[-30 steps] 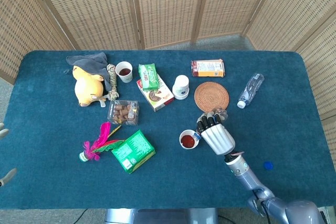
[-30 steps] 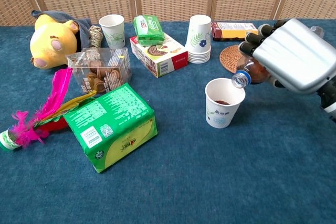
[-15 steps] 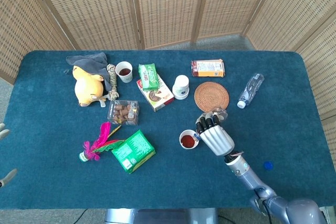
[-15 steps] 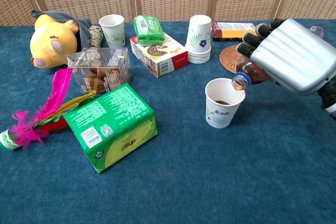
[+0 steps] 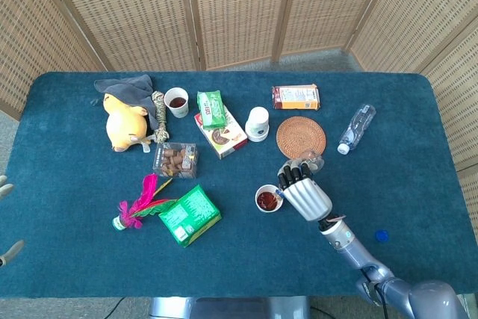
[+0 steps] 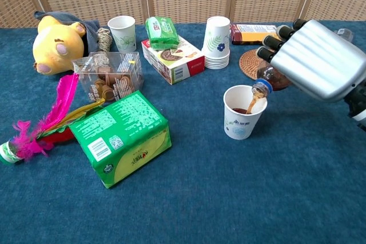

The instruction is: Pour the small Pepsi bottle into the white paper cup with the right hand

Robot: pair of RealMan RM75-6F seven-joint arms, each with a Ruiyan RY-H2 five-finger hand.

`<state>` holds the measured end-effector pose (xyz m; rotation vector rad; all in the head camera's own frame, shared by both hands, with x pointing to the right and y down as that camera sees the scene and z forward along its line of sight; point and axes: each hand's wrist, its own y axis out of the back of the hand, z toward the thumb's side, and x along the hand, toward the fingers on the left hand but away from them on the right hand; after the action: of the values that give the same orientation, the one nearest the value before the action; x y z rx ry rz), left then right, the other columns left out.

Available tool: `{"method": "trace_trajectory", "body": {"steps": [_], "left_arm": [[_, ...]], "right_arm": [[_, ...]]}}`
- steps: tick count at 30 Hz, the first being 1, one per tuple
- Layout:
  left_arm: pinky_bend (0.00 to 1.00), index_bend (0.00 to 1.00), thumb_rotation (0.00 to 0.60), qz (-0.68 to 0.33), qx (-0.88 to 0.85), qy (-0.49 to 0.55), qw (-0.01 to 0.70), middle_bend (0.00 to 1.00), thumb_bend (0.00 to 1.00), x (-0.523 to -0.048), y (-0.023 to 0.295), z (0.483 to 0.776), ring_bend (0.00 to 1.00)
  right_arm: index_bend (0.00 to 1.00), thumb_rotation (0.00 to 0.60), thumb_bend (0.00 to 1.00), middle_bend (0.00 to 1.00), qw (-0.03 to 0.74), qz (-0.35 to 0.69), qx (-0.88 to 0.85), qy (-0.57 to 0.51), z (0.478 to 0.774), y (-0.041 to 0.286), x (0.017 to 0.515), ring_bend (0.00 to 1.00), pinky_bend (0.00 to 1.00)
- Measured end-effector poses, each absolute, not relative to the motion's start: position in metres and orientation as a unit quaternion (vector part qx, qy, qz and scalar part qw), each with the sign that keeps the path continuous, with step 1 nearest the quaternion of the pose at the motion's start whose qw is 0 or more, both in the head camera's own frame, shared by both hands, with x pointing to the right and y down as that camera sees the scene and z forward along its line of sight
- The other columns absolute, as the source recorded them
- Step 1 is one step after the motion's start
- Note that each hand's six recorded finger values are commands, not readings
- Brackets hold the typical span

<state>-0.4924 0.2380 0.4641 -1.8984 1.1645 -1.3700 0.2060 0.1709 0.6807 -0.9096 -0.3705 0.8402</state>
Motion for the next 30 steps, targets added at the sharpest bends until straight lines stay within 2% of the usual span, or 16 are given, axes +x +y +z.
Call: {"method": "trace_trajectory", "body": {"steps": [17,30], "left_arm": [[0.00,0.00,0.600,-0.507,-0.702,0.427,0.260,0.00,0.33,-0.491,0.238,0.465,0.00],[0.00,0.00,0.600,-0.508,-0.703,0.425,0.259,0.00,0.33,-0.491,0.239,0.465,0.00]], "right_arm": [[0.57,0.600,0.37,0.48,0.768,0.393,-0.462,-0.206,0.677,0.173,0.208,0.41,0.58],[0.57,0.600,0.36,0.47,0.664,0.411,-0.535,-0.321,0.666,0.162,0.217,0.41,0.58]]}}
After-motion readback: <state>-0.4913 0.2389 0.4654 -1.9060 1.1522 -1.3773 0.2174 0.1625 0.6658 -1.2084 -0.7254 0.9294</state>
